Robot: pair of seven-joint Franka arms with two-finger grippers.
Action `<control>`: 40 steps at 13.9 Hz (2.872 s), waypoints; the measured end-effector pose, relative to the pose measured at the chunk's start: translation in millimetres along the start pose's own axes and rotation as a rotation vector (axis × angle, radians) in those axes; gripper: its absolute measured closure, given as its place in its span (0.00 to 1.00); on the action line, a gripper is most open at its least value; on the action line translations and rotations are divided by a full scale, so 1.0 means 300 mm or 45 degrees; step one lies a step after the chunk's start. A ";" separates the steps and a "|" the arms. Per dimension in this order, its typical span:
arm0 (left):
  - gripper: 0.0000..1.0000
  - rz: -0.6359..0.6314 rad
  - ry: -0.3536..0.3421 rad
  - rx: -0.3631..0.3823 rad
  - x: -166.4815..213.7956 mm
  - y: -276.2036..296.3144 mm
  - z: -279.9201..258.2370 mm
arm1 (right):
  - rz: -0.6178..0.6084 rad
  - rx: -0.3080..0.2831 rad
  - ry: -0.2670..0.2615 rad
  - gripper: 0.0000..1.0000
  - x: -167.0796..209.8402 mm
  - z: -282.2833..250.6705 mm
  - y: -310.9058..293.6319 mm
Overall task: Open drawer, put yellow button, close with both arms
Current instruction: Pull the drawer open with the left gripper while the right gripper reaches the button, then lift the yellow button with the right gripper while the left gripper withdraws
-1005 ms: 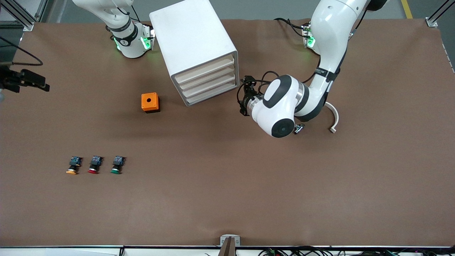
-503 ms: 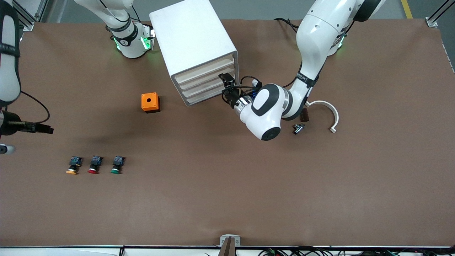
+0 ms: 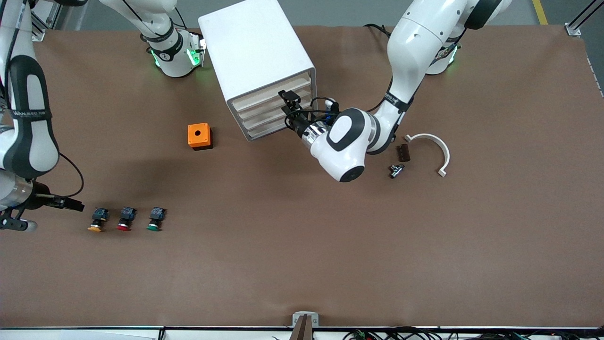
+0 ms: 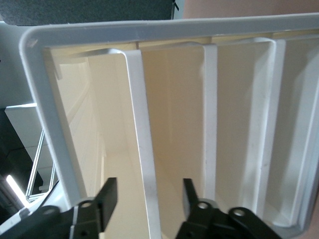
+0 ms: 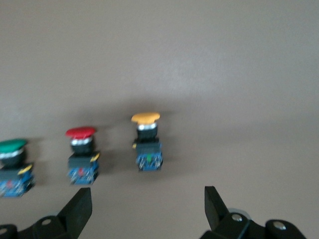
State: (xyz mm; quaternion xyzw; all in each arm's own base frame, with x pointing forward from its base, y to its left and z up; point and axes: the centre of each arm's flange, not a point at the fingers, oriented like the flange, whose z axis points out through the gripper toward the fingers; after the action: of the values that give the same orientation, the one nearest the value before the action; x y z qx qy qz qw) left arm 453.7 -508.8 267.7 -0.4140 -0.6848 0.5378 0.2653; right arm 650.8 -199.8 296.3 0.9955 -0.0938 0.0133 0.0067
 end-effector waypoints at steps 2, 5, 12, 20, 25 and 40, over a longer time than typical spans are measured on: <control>0.46 -0.014 0.016 0.012 0.002 0.025 0.032 | 0.002 -0.012 0.056 0.00 0.014 0.114 -0.004; 0.64 -0.016 0.036 0.032 -0.001 0.028 0.072 | -0.012 -0.021 0.089 0.00 0.016 0.261 -0.029; 0.86 -0.063 -0.011 0.038 0.003 0.035 -0.007 | -0.076 -0.010 0.035 0.00 -0.021 0.351 -0.041; 0.83 0.003 -0.197 -0.040 0.070 0.097 -0.373 | -0.098 -0.006 0.009 0.11 -0.045 0.377 -0.024; 0.30 0.030 -0.249 -0.062 0.097 0.108 -0.470 | -0.149 -0.003 0.008 0.53 -0.045 0.377 -0.030; 0.00 0.649 0.002 -0.688 0.531 0.249 -1.139 | 0.389 0.100 -0.242 0.59 -0.385 -0.750 -0.805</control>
State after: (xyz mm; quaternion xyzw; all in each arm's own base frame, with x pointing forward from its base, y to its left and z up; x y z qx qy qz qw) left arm 669.0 -190.5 279.1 -0.6268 -0.6767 0.3861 0.0042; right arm 576.9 62.7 515.4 0.9659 -0.2436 -0.0762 -0.0431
